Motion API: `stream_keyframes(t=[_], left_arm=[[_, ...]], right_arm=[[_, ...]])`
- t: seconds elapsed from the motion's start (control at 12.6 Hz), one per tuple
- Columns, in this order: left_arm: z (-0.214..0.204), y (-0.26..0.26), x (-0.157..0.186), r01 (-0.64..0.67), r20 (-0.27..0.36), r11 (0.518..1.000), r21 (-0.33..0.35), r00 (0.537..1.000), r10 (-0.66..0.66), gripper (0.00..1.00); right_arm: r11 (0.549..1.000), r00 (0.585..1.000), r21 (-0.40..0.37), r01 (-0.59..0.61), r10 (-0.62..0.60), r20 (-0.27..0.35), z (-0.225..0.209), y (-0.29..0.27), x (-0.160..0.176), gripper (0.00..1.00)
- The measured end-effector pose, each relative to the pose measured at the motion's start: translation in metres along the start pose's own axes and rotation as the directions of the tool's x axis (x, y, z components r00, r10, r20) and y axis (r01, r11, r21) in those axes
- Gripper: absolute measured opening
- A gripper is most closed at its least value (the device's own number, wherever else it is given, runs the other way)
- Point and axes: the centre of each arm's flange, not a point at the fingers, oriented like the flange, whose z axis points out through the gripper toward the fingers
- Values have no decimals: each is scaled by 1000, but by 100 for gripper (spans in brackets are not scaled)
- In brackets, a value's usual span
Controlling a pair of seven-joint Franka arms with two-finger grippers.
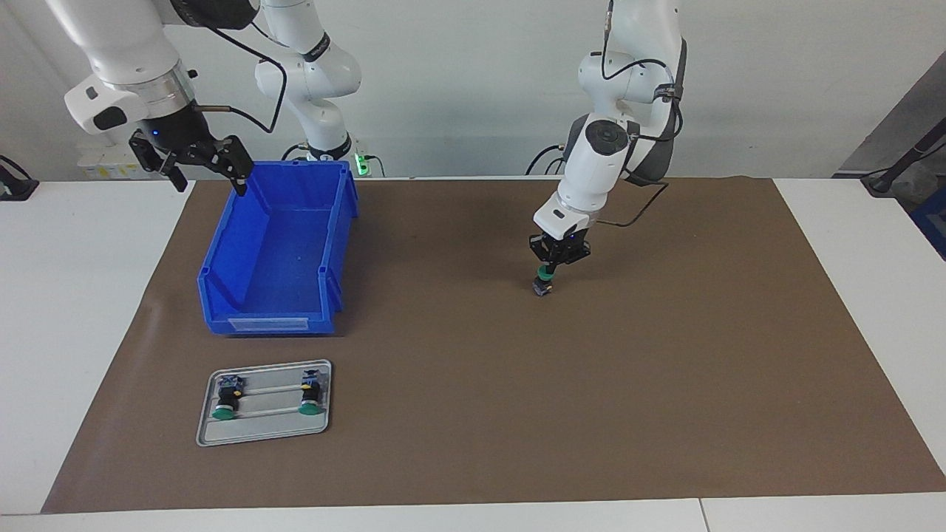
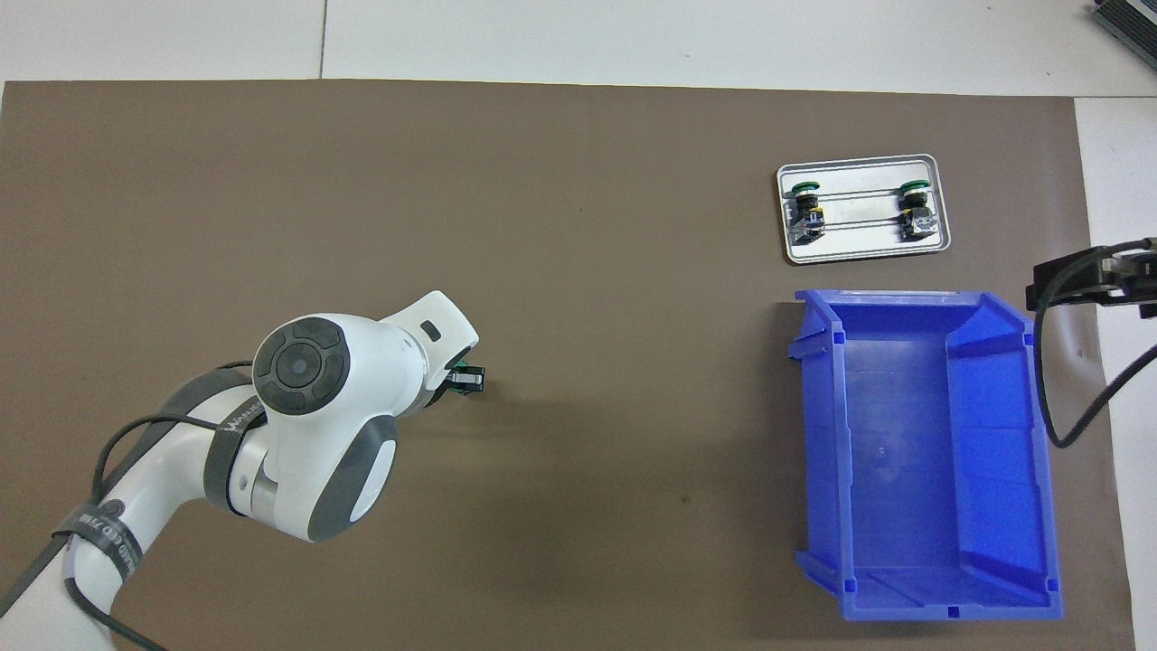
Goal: Place and press button with both arms
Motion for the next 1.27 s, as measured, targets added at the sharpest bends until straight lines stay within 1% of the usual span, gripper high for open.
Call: stream_keyframes(t=[0.8, 1.11, 1.27], left_arm=[[1, 4, 0, -10, -21, 1000, -4, 1000, 10, 1], [-20, 13, 22, -11, 17, 1000, -4, 1000, 11, 1], [-40, 13, 38, -3, 7, 1000, -10, 1000, 3, 3]], right_arm=[[1000, 1000, 0, 0, 0, 0, 0, 0, 0, 100], [1000, 1000, 0, 0, 0, 0, 0, 0, 0, 100], [1000, 1000, 0, 0, 0, 0, 0, 0, 0, 100]])
